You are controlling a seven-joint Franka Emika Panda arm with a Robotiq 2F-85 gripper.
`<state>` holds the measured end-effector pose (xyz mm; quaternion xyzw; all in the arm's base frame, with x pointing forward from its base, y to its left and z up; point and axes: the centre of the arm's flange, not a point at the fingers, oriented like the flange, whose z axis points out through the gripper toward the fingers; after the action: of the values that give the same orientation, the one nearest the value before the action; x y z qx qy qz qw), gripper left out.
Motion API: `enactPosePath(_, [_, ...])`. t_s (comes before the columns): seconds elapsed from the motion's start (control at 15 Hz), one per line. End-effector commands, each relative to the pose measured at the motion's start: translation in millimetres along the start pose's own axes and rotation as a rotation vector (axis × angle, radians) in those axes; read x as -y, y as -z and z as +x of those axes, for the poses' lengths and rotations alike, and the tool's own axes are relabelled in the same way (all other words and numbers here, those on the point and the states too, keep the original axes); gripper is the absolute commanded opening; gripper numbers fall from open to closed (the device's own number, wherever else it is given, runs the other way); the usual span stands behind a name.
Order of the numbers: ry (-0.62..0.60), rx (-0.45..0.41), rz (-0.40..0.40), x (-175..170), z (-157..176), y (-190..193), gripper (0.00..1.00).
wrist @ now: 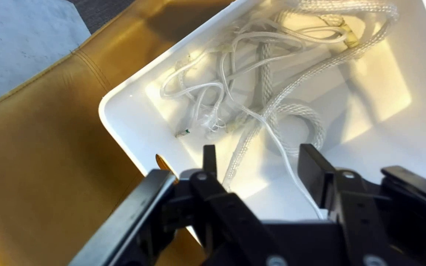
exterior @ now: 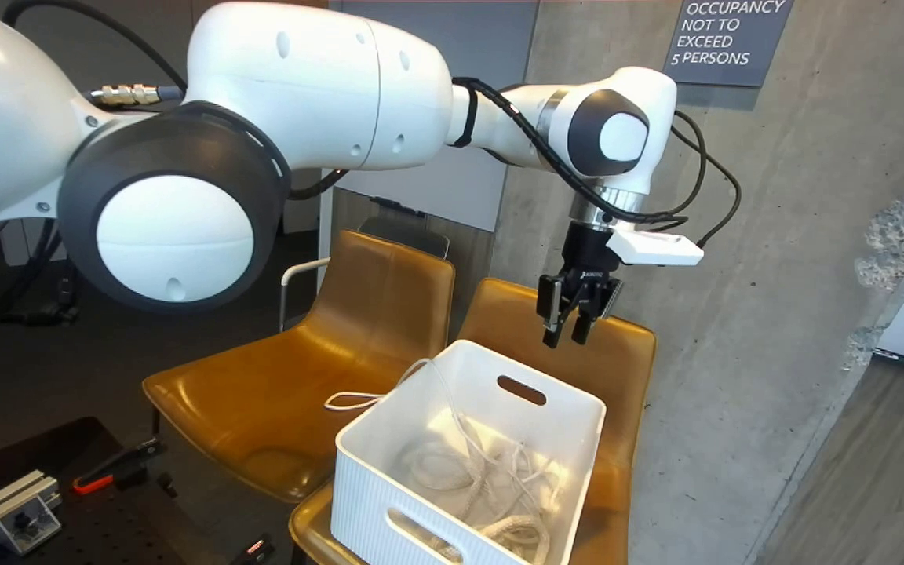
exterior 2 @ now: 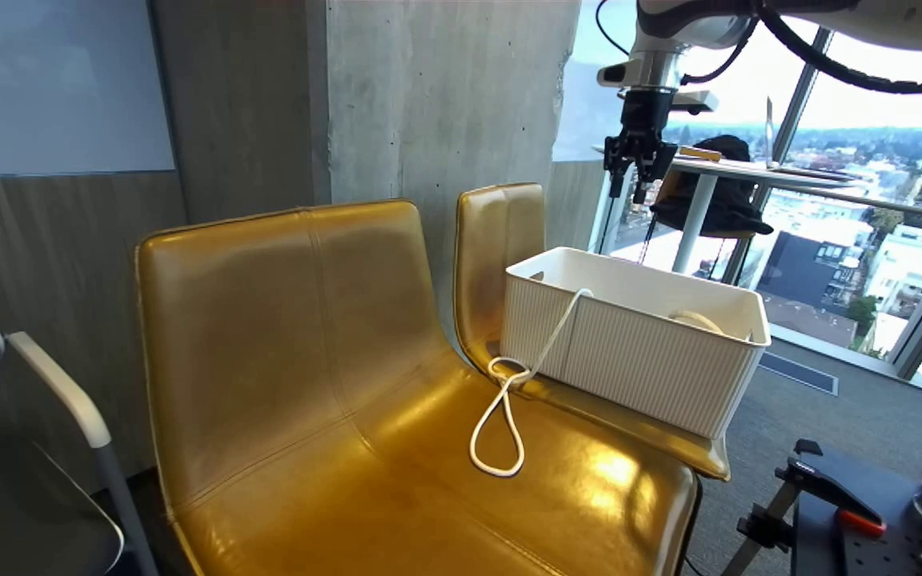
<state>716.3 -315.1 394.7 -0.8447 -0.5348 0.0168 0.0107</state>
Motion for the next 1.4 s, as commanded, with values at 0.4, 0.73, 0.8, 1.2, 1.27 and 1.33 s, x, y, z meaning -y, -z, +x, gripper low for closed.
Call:
enactPosePath(0.4, [0.268,0.029,-0.032,64.4,98.1,-40.4,1.0])
enactPosePath(0.73, [0.319,0.097,0.004,82.1,162.6,-46.4,1.0])
enactPosePath(0.8, [0.329,0.103,-0.013,86.4,175.3,-46.2,1.0])
enactPosePath(1.2, [0.395,0.131,-0.007,109.3,235.7,-49.3,1.0])
enactPosePath(1.27, [0.406,0.145,-0.004,113.0,244.5,-50.4,1.0])
enactPosePath(1.33, [0.416,0.155,0.002,117.2,251.9,-50.3,1.0])
